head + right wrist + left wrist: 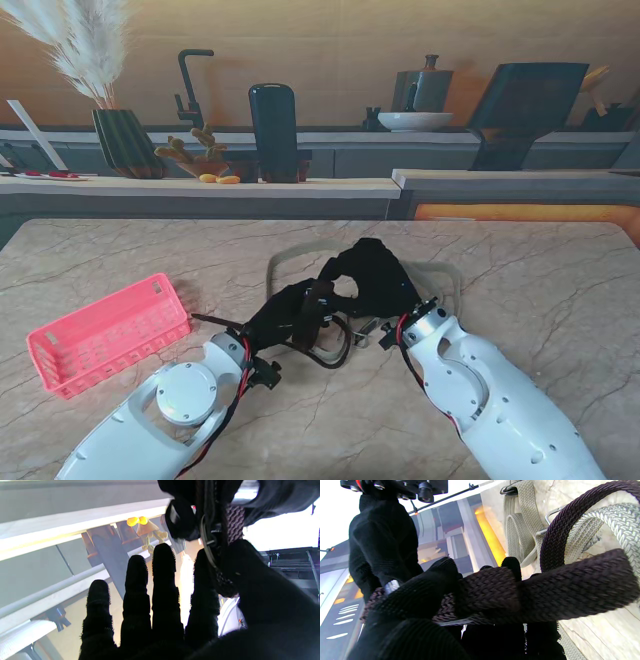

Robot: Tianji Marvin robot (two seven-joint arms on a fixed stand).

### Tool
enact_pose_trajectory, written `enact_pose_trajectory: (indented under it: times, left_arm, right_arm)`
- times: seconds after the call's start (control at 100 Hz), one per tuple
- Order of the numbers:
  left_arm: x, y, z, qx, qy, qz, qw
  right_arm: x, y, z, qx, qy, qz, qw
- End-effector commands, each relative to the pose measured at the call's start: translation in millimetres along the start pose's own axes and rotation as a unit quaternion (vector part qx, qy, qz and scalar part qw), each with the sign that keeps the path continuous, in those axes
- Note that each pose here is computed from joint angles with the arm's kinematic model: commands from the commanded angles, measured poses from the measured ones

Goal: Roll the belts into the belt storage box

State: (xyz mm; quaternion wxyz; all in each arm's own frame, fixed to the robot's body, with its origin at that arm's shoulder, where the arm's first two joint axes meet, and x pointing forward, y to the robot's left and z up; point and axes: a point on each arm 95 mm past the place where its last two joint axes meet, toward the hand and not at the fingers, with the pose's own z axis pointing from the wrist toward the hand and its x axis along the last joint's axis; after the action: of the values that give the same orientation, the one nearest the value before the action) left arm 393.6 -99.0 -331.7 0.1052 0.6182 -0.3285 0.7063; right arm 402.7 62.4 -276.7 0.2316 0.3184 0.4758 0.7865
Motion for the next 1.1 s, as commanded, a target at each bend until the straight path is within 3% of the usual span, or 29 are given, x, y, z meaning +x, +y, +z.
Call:
enact_pose_trajectory:
  times: [0.0, 0.34, 0.6, 0.86, 1.09]
  left_arm:
    - [-1.3, 1.8, 0.4, 0.001, -0.005, -0.007, 1.0]
    - [-1.1, 1.1, -0.6, 0.004, -0.008, -0.042, 0.9991]
    - [1.6, 2.5, -2.9, -0.001, 0.004, -0.042, 0.9991]
    - [2.6, 3.8, -3.6, 0.012, 0.008, -0.04, 0.9991]
    - [0.6, 4.4, -0.3, 0.025, -0.01, -0.045, 0.9986]
  right_arm:
    - [4.8, 9.3, 2.8, -0.016, 0.01, -0.004, 0.9998]
    - [3.9, 45.5, 8.2, -0.045, 0.032, -0.04, 0.9977]
    - [13.4, 76.1, 17.6, -0.071, 0.054, -0.06, 0.9942]
    - [20.3, 94.3, 27.9, -0.08, 0.069, -0.069, 0.992]
    - [22.0, 103.6, 32.4, -0.082, 0.077, -0.077, 0.9907]
